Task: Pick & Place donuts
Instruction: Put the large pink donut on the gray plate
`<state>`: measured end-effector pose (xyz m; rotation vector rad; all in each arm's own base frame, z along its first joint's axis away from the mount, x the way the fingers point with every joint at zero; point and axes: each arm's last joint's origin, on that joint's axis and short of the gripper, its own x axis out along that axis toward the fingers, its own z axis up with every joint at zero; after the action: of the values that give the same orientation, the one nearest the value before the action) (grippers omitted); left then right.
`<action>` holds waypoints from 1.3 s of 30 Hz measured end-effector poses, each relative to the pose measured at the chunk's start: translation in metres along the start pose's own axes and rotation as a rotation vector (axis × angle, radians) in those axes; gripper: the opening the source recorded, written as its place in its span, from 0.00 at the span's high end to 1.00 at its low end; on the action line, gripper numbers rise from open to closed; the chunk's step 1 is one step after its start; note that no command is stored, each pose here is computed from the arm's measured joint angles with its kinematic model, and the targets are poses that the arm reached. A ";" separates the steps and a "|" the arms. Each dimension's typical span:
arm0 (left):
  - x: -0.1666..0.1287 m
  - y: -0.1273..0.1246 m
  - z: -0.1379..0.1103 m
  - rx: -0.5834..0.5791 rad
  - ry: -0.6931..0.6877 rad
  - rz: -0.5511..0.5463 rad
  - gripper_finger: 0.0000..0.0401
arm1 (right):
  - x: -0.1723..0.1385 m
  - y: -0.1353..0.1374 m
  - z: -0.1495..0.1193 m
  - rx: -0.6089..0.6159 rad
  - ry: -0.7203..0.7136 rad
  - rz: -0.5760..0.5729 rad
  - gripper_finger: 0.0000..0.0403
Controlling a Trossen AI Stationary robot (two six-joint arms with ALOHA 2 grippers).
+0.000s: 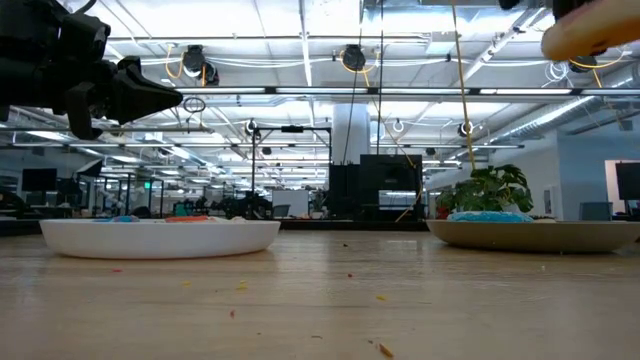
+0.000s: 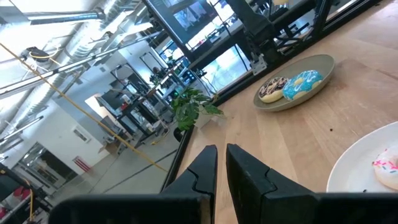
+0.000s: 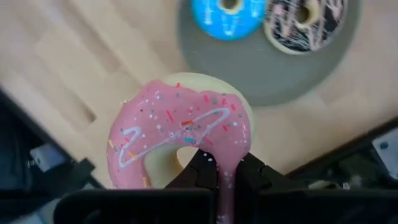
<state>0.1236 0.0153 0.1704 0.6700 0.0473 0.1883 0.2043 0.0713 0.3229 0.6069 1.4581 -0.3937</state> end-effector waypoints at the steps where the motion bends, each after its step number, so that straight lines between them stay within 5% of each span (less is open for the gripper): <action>1: 0.000 0.000 0.000 0.000 0.000 0.000 0.90 | 0.003 -0.003 0.003 0.027 0.010 -0.013 0.98; 10: 0.000 0.000 0.000 0.000 0.000 0.000 0.90 | 0.071 -0.031 0.020 0.118 0.274 -0.022 0.98; 16: 0.000 0.000 0.000 0.001 0.000 0.000 0.90 | 0.105 -0.052 0.029 0.119 0.282 0.022 0.98; 39: 0.000 0.000 0.000 0.005 0.000 0.000 0.90 | 0.144 -0.087 0.040 0.197 0.239 0.095 0.98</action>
<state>0.1236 0.0153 0.1704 0.6746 0.0476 0.1885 0.1973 -0.0056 0.1677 0.9024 1.6217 -0.4031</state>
